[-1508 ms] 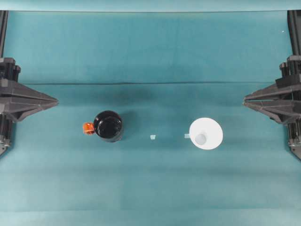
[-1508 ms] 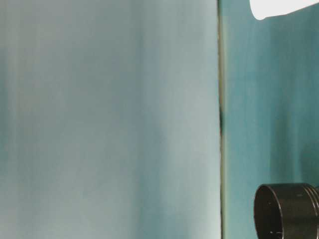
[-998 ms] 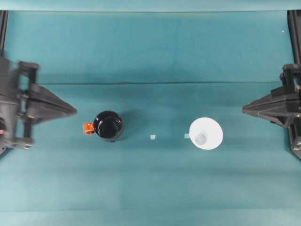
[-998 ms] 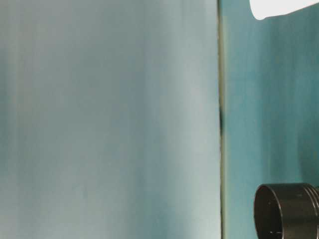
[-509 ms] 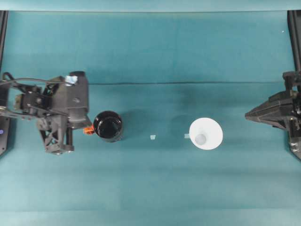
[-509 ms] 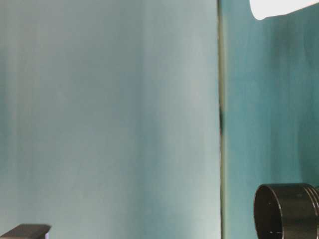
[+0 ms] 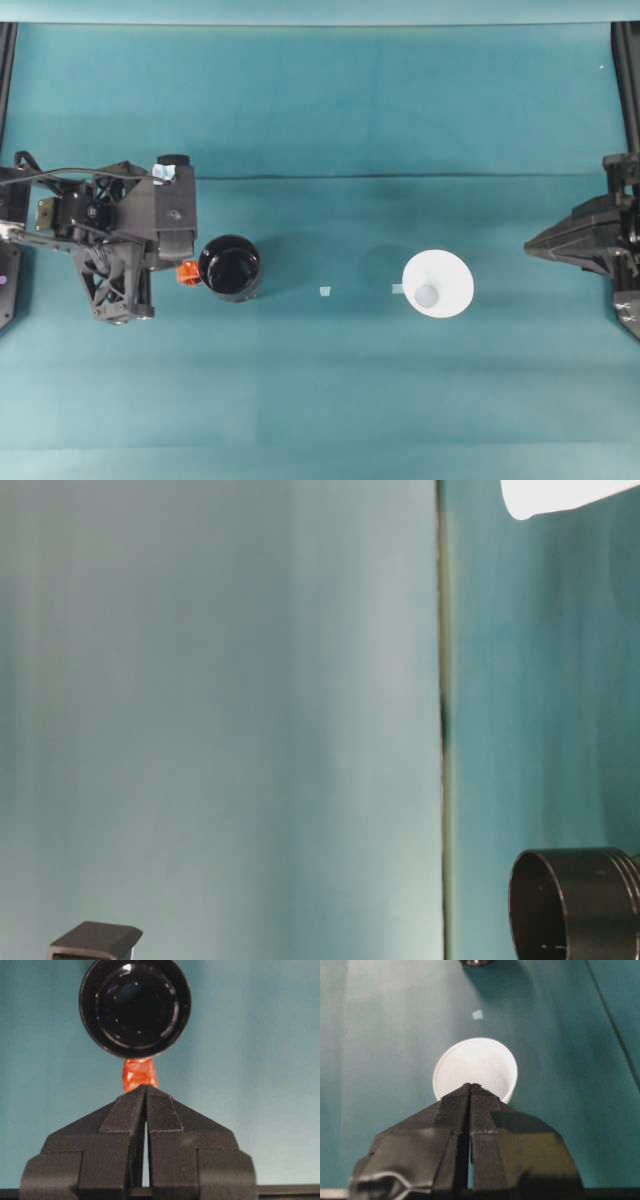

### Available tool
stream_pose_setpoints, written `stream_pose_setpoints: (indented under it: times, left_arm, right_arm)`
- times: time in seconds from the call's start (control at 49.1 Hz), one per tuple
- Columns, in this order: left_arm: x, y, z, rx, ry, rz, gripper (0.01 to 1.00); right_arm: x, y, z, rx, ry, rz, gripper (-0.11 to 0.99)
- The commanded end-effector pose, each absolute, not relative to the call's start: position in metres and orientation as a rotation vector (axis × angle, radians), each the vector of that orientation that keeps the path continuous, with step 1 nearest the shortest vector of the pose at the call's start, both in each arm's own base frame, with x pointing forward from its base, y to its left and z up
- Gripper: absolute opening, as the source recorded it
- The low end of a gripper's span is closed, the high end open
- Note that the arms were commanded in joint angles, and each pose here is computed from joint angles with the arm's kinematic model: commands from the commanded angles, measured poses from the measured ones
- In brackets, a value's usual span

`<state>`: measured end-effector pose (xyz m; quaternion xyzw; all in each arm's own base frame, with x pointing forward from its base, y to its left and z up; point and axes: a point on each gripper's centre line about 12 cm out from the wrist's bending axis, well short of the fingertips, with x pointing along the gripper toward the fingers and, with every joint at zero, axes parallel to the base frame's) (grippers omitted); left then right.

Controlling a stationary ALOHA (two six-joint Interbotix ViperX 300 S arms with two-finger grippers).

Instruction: Put the paper cup into the moved red handle cup holder.

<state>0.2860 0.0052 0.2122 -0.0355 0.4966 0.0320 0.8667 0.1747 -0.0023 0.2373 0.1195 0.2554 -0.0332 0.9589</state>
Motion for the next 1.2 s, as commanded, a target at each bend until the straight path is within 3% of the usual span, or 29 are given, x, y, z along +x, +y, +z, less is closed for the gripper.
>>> stream_pose_setpoints:
  times: [0.0,0.122,0.183,0.224,0.428,0.53,0.958,1.182]
  left_arm:
    - [0.290,0.0060,0.220,-0.071,1.014,0.068,0.027]
    - [0.290,0.0073,0.219,-0.068,1.014,0.069,0.032]
    - [0.290,0.0077,0.219,-0.068,1.015,0.070,0.099]
    - [0.290,0.0077,0.218,-0.068,1.017,0.070,0.182]
    - [0.290,0.0077,0.203,-0.064,1.055,0.069,0.783]
    - [0.293,0.0077,0.194,-0.062,1.072,0.068,0.962]
    - [0.310,0.0078,0.151,-0.061,1.126,0.066,0.973]
    - [0.311,0.0125,0.139,-0.070,1.146,0.080,0.970]
  right_arm:
    - [0.178,-0.0039,0.244,0.255,0.507,-0.077,-0.10]
    - [0.178,-0.0053,0.244,0.256,0.505,-0.084,-0.10]
    - [0.178,-0.0052,0.244,0.257,0.506,-0.084,-0.10]
    - [0.178,-0.0055,0.244,0.258,0.505,-0.085,-0.10]
    - [0.178,-0.0052,0.244,0.259,0.505,-0.084,-0.10]
    - [0.178,-0.0053,0.244,0.257,0.506,-0.085,-0.10]
    - [0.177,-0.0052,0.243,0.272,0.507,-0.088,-0.10]
    - [0.178,-0.0053,0.243,0.286,0.508,-0.093,-0.10]
